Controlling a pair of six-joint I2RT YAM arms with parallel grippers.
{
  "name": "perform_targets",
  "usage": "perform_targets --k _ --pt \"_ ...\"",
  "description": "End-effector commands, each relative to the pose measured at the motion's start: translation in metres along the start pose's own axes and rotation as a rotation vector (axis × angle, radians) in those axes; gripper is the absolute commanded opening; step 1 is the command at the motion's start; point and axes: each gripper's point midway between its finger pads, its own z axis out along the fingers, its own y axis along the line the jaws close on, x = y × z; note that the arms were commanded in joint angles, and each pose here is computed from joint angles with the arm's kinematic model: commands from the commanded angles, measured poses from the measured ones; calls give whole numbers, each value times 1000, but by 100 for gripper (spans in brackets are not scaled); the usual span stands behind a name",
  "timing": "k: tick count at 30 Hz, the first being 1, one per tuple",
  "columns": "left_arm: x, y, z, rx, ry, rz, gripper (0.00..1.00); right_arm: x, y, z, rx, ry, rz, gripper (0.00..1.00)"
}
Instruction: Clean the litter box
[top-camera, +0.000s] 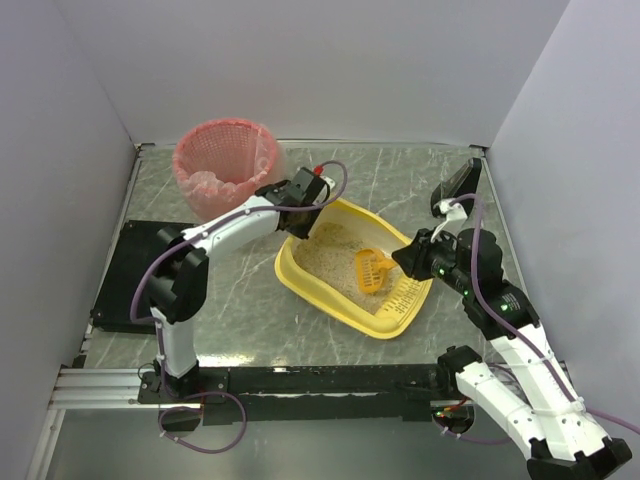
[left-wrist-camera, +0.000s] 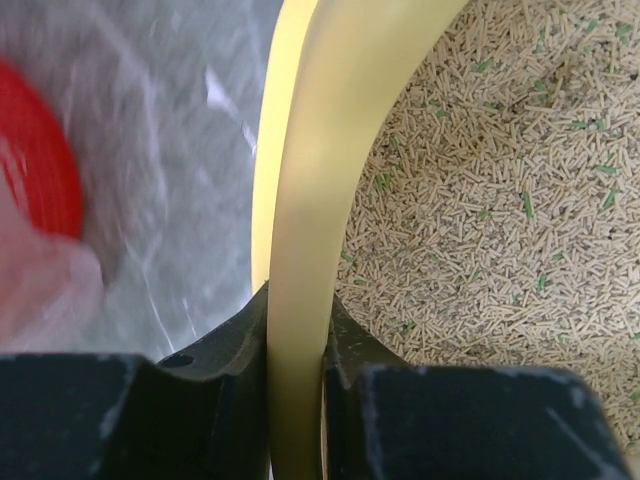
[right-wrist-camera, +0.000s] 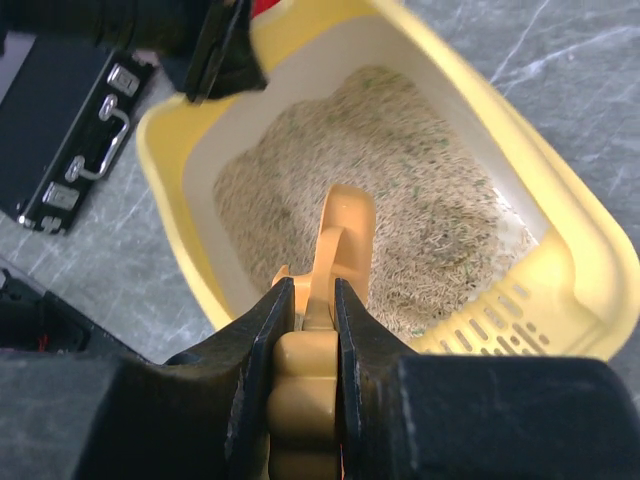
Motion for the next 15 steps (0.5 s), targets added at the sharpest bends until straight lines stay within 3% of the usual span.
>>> perform_targets --k 1,7,15 --pt "18 -19 -34 -2 -4 -179 13 -25 -13 0 87 -106 23 0" --pt "25 -16 -48 -28 -19 -252 1 -30 -43 4 276 -94 85 0" --pt "23 -10 -53 -71 -27 -254 1 -22 -58 10 419 54 82 0"
